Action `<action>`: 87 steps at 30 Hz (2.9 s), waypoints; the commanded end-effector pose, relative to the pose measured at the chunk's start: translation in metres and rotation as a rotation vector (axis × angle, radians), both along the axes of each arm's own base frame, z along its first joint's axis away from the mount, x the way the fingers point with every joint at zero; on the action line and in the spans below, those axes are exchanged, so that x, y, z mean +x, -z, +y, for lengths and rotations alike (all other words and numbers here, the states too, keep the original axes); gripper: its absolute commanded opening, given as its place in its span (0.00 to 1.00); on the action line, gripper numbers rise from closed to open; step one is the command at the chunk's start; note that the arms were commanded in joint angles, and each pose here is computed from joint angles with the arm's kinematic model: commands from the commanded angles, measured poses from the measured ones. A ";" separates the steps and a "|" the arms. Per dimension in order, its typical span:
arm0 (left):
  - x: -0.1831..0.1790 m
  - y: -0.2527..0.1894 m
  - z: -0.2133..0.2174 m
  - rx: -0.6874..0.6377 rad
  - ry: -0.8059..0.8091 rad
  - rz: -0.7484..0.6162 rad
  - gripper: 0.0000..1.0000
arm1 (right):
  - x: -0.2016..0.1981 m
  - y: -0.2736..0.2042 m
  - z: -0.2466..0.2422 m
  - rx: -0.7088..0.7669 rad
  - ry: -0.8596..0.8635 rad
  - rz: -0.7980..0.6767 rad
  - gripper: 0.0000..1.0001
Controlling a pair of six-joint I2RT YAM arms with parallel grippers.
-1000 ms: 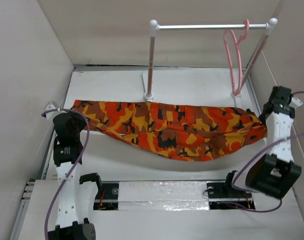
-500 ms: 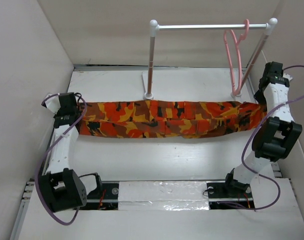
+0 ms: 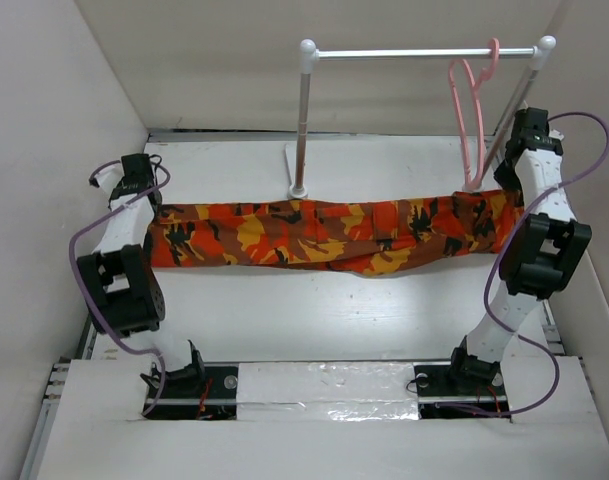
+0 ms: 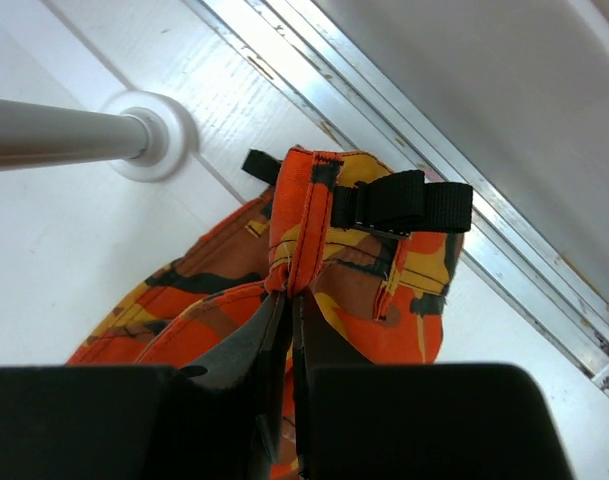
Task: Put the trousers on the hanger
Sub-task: Fold the trousers at the center of the board.
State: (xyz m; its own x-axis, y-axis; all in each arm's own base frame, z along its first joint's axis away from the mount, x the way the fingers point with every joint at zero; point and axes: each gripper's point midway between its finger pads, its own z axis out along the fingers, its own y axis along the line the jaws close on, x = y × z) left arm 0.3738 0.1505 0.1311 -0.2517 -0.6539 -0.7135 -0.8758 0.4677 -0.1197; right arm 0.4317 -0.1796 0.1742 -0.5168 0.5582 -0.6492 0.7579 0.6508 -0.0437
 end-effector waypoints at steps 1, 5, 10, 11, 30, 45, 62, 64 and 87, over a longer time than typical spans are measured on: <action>0.028 -0.027 0.024 0.100 -0.021 -0.034 0.00 | 0.031 -0.040 -0.011 -0.089 -0.011 -0.138 0.12; 0.053 -0.021 0.024 0.116 -0.018 0.013 0.01 | 0.042 -0.036 -0.008 -0.048 -0.035 -0.180 0.23; 0.079 -0.033 0.027 0.149 -0.010 -0.059 0.08 | 0.041 -0.021 0.000 0.100 -0.070 -0.245 0.45; 0.081 -0.034 0.026 0.150 -0.001 -0.072 0.16 | 0.041 -0.022 0.003 0.113 -0.081 -0.262 0.52; 0.022 -0.031 -0.071 -0.100 0.168 -0.249 0.47 | -0.096 -0.023 0.088 0.222 -0.166 -0.787 0.00; -0.072 0.037 -0.288 -0.363 0.708 -0.297 0.24 | -0.117 0.079 0.170 0.491 -0.486 -0.567 0.49; -0.043 0.108 -0.354 -0.368 0.803 -0.127 0.47 | -0.097 0.124 0.181 0.544 -0.452 -0.498 0.50; -0.042 0.115 -0.355 -0.367 0.800 -0.111 0.46 | -0.094 0.123 0.179 0.548 -0.429 -0.507 0.48; -0.157 0.126 -0.320 -0.375 0.872 -0.025 0.00 | -0.202 0.100 0.213 0.512 -0.576 -0.470 0.00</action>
